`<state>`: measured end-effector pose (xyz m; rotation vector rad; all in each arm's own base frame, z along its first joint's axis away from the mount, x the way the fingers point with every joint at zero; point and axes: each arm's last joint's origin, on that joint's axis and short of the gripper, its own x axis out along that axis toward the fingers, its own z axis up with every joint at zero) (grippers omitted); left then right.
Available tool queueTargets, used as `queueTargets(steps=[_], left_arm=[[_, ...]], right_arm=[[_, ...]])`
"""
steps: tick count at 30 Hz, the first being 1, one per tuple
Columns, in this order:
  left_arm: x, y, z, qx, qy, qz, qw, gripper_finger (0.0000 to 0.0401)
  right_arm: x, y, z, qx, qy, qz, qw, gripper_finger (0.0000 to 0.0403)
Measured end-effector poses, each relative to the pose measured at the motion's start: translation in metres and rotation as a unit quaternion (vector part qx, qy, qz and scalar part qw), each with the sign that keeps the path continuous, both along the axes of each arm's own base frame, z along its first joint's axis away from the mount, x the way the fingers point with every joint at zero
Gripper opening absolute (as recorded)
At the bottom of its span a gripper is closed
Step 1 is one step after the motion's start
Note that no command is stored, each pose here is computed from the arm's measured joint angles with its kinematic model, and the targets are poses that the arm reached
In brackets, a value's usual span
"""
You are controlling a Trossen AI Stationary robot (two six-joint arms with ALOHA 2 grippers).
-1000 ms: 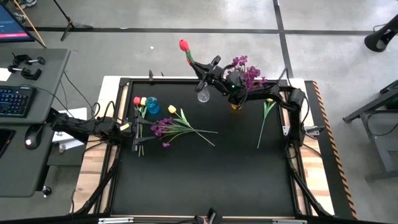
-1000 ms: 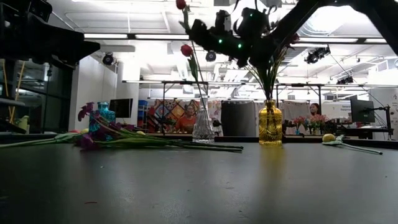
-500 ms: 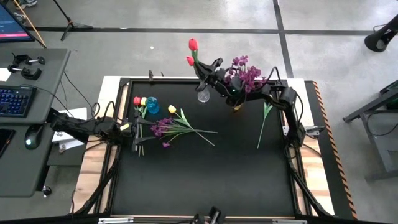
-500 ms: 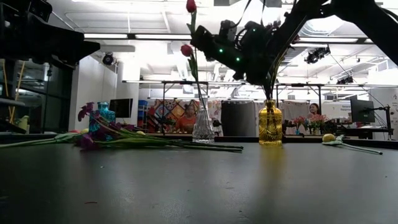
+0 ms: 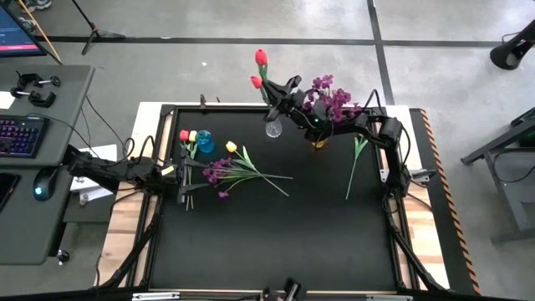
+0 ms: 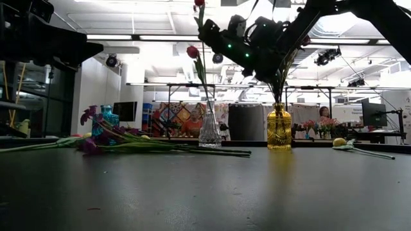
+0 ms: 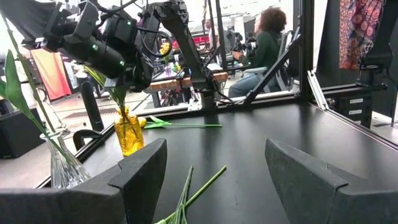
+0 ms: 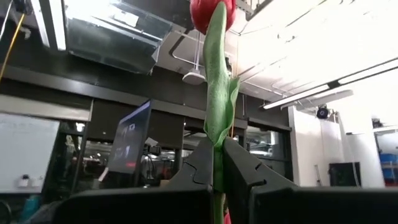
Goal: Sort flowers into vase by color
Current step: Put the right pink flower into the transparent vase
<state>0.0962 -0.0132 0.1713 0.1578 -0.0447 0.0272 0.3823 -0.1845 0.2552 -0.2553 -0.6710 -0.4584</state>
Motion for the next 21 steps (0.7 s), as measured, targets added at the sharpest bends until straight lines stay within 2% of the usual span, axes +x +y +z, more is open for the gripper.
queueTargets(steps=[6,16,21], left_arm=[[0.0,0.0,0.0,0.0,0.0,0.0,1.0,0.0262],[0.0,0.0,0.0,0.0,0.0,0.0,1.0,0.0262],[0.0,0.0,0.0,0.0,0.0,0.0,1.0,0.0262]], right_arm=[[0.0001,-0.0017,-0.001,0.002,0.007,-0.002,1.0,0.0],[0.0002,-0.0026,-0.0013,-0.034,0.027,-0.039,0.998,0.0],[-0.0035,-0.0089,-0.0007,-0.032,0.023,-0.048,0.998,0.0]])
